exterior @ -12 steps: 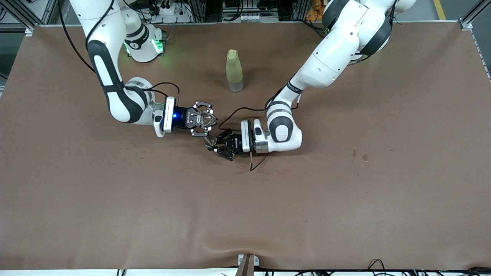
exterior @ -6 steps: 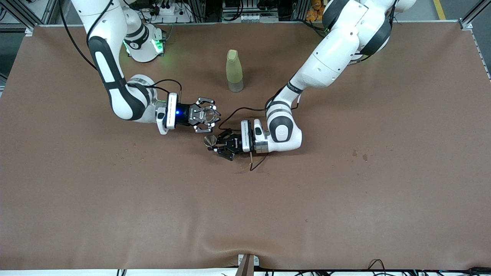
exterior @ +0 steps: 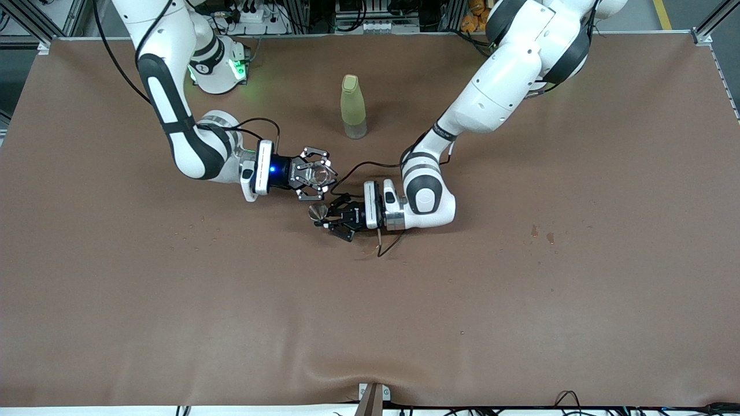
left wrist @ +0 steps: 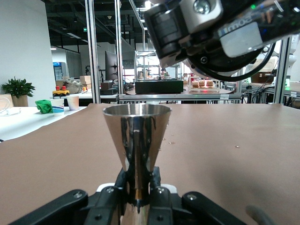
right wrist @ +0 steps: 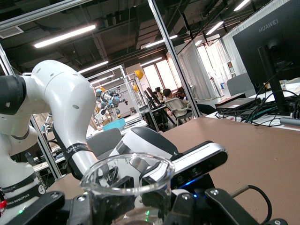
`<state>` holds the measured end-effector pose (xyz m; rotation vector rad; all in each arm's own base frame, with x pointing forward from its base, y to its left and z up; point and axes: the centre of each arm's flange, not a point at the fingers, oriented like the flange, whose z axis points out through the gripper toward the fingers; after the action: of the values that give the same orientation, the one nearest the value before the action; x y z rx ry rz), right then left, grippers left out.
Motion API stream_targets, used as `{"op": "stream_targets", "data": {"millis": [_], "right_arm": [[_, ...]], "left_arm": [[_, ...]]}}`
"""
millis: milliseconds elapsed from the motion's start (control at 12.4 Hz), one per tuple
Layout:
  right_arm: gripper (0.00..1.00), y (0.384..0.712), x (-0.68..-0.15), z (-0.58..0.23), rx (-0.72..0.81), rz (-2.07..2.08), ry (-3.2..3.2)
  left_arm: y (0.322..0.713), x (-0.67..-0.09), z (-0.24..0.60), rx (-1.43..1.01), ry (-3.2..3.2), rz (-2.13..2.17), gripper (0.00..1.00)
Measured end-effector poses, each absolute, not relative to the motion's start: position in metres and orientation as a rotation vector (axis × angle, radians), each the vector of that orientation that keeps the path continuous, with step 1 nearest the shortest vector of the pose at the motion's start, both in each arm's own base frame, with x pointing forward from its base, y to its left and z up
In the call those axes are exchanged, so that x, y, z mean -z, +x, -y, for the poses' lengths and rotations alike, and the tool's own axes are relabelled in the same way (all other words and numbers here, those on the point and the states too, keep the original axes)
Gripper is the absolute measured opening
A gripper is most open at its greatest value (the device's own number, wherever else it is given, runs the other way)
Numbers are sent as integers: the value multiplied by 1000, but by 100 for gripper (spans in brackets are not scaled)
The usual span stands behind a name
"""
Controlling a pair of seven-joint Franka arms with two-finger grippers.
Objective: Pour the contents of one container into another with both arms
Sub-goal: 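Tilt the beaker with the right gripper over the jigger's rim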
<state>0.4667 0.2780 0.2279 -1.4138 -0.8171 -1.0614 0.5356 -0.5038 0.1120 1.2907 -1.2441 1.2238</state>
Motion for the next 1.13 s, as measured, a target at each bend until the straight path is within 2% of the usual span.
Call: {"op": "stream_targets", "data": {"millis": [648,1133], "right_arm": [[17,470,-237,-277,907,639,-1479],[17,468,-236,-279,793,530,-1520]], "left_arm": [[523,-97,498,-1204,1273,1245,21],[528,-100,493,-1214,1268,1236,21]]}}
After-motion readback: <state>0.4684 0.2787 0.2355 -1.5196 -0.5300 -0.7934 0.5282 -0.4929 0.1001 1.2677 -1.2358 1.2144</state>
